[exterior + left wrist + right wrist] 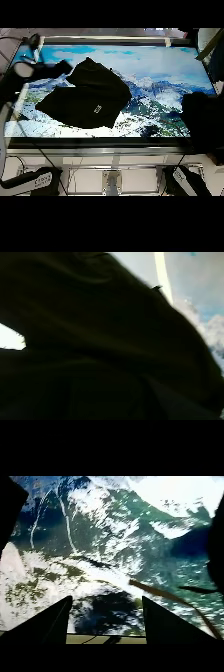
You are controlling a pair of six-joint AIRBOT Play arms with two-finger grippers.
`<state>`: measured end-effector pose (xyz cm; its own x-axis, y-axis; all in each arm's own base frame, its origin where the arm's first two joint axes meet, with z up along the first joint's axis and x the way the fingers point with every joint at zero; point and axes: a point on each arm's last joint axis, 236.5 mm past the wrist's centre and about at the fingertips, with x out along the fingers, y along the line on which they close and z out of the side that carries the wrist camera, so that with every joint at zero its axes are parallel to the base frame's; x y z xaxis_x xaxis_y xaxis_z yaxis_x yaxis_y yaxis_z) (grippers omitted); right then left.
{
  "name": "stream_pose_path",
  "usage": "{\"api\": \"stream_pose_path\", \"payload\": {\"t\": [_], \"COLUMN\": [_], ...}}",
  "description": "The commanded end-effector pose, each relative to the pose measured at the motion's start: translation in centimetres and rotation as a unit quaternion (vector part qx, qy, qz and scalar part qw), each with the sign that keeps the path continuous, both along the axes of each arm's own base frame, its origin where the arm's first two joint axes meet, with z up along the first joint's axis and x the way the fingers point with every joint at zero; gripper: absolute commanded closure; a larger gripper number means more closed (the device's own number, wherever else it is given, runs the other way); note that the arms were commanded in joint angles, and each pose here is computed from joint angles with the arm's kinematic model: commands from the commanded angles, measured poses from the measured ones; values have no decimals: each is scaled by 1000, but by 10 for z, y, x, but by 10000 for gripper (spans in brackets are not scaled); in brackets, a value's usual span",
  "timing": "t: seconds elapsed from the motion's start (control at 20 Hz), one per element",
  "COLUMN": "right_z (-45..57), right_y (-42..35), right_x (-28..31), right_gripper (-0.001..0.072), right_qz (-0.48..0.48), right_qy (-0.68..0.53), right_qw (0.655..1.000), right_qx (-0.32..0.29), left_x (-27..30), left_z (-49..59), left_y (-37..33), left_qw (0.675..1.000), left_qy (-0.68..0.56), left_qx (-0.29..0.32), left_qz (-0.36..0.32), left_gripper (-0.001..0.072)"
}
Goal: Fold the clothes and pants, and hang the long-sleeved shirts on hangers.
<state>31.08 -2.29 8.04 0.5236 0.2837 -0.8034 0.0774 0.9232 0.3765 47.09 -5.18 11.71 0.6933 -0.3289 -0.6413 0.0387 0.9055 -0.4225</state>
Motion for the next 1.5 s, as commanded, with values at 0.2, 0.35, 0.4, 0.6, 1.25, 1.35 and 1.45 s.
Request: {"api": "stream_pose_path", "payload": {"t": [0.2, 0.35, 0.4, 0.6, 1.25, 1.35, 1.45], "right_z": [-87, -99, -106, -143, -182, -183, -183], "right_y": [127, 175, 190, 261, 347, 347, 351], "right_x": [-24, -26, -25, -47, -14, -15, -18], "right_gripper": [220, 220, 220, 214, 178, 183, 243], "right_qz": [-41, 4, 1, 36, 53, 53, 55], "right_qy": [6, 18, 26, 114, 187, 188, 195], "right_qw": [960, 964, 963, 950, 929, 928, 926], "right_qx": [277, 264, 267, 289, 316, 316, 320], "left_x": [-155, -169, -169, -165, -118, -116, -115], "left_z": [-100, -118, -123, -166, -194, -197, -201], "left_y": [138, 164, 170, 170, 196, 198, 196], "left_qw": [975, 961, 958, 947, 953, 954, 953], "left_qy": [83, 98, 103, 163, 181, 182, 186], "left_qx": [-7, -18, -23, -65, -65, -65, -69], "left_qz": [208, 256, 265, 271, 233, 230, 229], "left_gripper": [223, 223, 223, 223, 220, 220, 220]}}
